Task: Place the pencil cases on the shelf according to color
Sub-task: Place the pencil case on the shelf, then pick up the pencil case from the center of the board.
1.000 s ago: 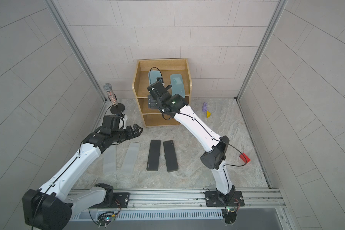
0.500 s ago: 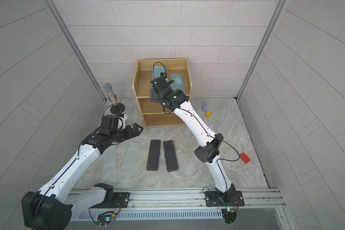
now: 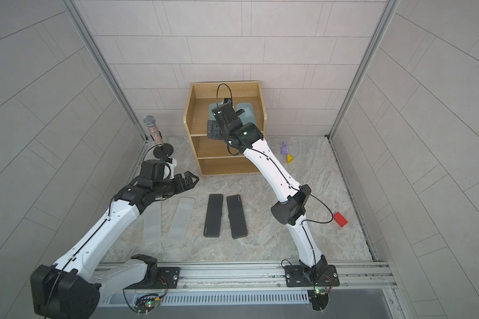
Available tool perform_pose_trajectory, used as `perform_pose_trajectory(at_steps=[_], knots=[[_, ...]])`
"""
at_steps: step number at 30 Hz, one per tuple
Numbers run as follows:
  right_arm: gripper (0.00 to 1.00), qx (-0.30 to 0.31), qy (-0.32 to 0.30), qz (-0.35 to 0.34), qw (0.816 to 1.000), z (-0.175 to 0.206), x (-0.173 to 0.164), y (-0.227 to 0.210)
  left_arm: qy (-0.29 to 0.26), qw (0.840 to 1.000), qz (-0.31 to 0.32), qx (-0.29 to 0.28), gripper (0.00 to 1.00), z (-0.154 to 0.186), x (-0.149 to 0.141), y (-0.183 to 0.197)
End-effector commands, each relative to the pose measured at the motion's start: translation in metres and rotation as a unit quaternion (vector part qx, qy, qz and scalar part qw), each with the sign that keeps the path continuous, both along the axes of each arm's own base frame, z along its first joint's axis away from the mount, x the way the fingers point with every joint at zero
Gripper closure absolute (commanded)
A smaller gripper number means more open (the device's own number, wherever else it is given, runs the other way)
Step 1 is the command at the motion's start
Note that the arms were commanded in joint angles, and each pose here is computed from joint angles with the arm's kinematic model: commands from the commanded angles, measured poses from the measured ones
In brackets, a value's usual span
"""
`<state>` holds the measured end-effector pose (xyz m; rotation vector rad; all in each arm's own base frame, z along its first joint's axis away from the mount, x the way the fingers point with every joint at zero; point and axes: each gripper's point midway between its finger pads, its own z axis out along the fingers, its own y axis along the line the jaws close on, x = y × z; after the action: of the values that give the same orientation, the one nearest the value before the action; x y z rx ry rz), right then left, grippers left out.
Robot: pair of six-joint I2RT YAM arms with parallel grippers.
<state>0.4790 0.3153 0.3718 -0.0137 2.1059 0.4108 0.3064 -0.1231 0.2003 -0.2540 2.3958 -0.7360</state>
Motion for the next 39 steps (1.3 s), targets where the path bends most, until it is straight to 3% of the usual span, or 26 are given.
perform_pose_trajectory(at_steps=[1, 10, 16, 22, 29, 33, 39], knots=[[0.08, 0.005, -0.024, 0.007, 1.0, 0.015, 0.002, -0.001, -0.003, 1.0, 0.001, 0.004, 0.0, -0.002, 0.001, 0.002], [0.06, 0.022, -0.081, 0.061, 0.995, 0.079, -0.038, -0.006, -0.021, 1.0, 0.006, 0.005, 0.0, 0.003, -0.001, 0.004], [0.06, -0.012, -0.069, 0.09, 0.993, 0.072, -0.092, -0.024, -0.011, 0.999, 0.004, 0.035, 0.0, 0.001, -0.007, 0.004], [0.05, 0.005, -0.037, 0.079, 0.996, 0.01, -0.158, -0.066, 0.007, 0.999, 0.008, 0.038, 0.0, -0.013, -0.031, -0.004], [0.05, 0.007, 0.054, 0.038, 0.998, -0.113, -0.227, -0.123, 0.036, 0.997, 0.001, 0.065, 0.0, -0.051, -0.057, -0.016], [0.05, -0.004, 0.104, 0.014, 0.995, -0.17, -0.254, -0.146, 0.046, 0.997, -0.002, 0.069, 0.0, -0.071, -0.068, -0.021], [0.03, -0.025, 0.153, 0.019, 0.988, -0.222, -0.275, -0.15, 0.061, 0.995, 0.014, 0.072, 0.0, -0.087, -0.078, -0.015]])
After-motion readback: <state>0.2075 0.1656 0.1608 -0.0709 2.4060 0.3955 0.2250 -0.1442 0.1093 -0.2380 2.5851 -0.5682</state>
